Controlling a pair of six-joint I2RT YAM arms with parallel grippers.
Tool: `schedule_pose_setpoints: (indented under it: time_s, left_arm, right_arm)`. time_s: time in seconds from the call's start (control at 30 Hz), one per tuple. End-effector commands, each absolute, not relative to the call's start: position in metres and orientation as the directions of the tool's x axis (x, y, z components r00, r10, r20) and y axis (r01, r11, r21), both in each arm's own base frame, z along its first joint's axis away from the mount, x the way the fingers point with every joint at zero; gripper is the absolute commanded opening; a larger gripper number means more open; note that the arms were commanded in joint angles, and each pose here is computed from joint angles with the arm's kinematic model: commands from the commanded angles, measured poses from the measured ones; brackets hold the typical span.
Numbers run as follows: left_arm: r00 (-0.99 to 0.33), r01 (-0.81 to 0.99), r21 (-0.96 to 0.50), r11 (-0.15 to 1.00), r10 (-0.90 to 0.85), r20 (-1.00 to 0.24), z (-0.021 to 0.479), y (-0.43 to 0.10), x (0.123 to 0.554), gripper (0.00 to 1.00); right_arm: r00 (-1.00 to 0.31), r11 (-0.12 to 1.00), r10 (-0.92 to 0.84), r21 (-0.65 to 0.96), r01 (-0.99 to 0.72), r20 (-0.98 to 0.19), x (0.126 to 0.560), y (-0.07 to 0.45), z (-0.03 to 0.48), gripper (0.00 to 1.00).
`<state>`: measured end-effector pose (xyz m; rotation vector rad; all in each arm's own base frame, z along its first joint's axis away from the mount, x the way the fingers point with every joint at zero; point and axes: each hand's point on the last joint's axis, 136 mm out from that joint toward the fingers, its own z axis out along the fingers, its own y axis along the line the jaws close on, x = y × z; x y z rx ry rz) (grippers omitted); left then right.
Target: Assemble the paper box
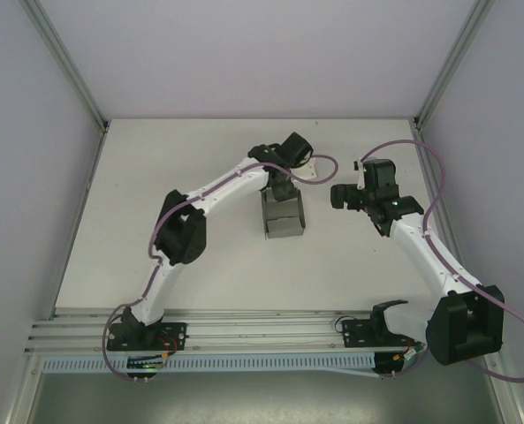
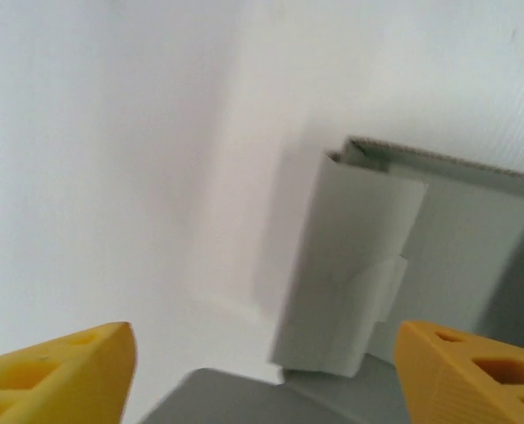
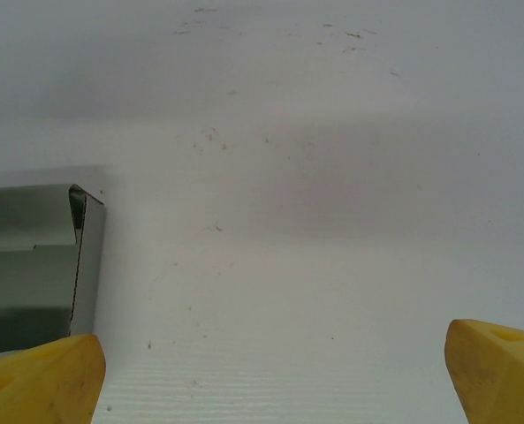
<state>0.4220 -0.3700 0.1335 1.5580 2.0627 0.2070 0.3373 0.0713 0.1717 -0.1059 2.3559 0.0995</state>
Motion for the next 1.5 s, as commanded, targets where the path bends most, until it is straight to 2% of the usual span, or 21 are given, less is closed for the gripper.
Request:
schedule_pose_setpoints:
  time_s: [0.0,0.1,0.13,0.3,0.43,0.53,0.6,0.77,1.03,1.13,1.23,1.33,1.47]
  left_arm:
    - [-0.19,0.805,0.448,0.388,0.885,-0.425,0.172,-0.366,0.426,0.84]
    - [-0.205,0.788,0.449,0.421,0.867,-0.454,0.182,-0.361,0.424,0.86]
    - [-0.216,0.774,0.454,0.441,0.858,-0.465,0.185,-0.36,0.426,0.98]
    - [-0.28,0.748,0.401,0.529,0.799,-0.532,0.197,-0.352,0.437,0.99]
    - [-0.215,0.844,0.326,0.427,0.825,-0.523,0.177,-0.369,0.433,0.99]
    - [-0.168,0.894,0.298,0.336,0.865,-0.473,0.147,-0.375,0.435,0.97]
    - [-0.147,0.916,0.28,0.288,0.889,-0.434,0.125,-0.378,0.436,0.92]
    - [-0.179,0.933,0.227,0.279,0.908,-0.379,0.091,-0.379,0.446,0.71]
    - [-0.194,0.939,0.211,0.27,0.927,-0.322,0.048,-0.37,0.448,0.73]
    - [-0.199,0.937,0.224,0.269,0.935,-0.292,0.033,-0.366,0.453,0.68]
    - [-0.225,0.933,0.217,0.286,0.937,-0.267,0.017,-0.36,0.455,0.53]
    - [-0.245,0.933,0.202,0.299,0.936,-0.253,0.009,-0.356,0.453,0.43]
    - [-0.278,0.922,0.205,0.329,0.93,-0.242,0.006,-0.35,0.454,0.2]
  right_arm:
    - [-0.647,0.986,-0.067,0.049,-0.159,-0.759,0.34,0.077,0.196,0.99]
    - [-0.639,0.978,-0.078,0.066,-0.199,-0.765,0.342,0.086,0.199,0.99]
    - [-0.641,0.973,-0.085,0.074,-0.217,-0.762,0.343,0.089,0.198,0.99]
    - [-0.686,0.969,-0.071,0.113,-0.219,-0.724,0.344,0.095,0.19,0.99]
    - [-0.733,0.979,0.031,0.168,-0.115,-0.679,0.339,0.089,0.176,0.99]
    - [-0.748,0.963,0.075,0.242,-0.117,-0.66,0.334,0.098,0.167,0.99]
    - [-0.761,0.958,0.082,0.261,-0.117,-0.643,0.331,0.101,0.16,0.99]
    - [-0.794,0.967,0.062,0.232,-0.101,-0.605,0.329,0.097,0.148,0.99]
    - [-0.808,0.967,0.047,0.229,-0.11,-0.588,0.327,0.099,0.14,0.99]
    - [-0.815,0.969,0.045,0.224,-0.105,-0.578,0.327,0.098,0.137,0.99]
    - [-0.816,0.973,0.047,0.212,-0.094,-0.576,0.328,0.094,0.136,0.99]
    - [-0.814,0.972,0.043,0.213,-0.1,-0.579,0.327,0.095,0.137,0.99]
    - [-0.813,0.976,0.044,0.2,-0.089,-0.581,0.326,0.092,0.137,0.99]
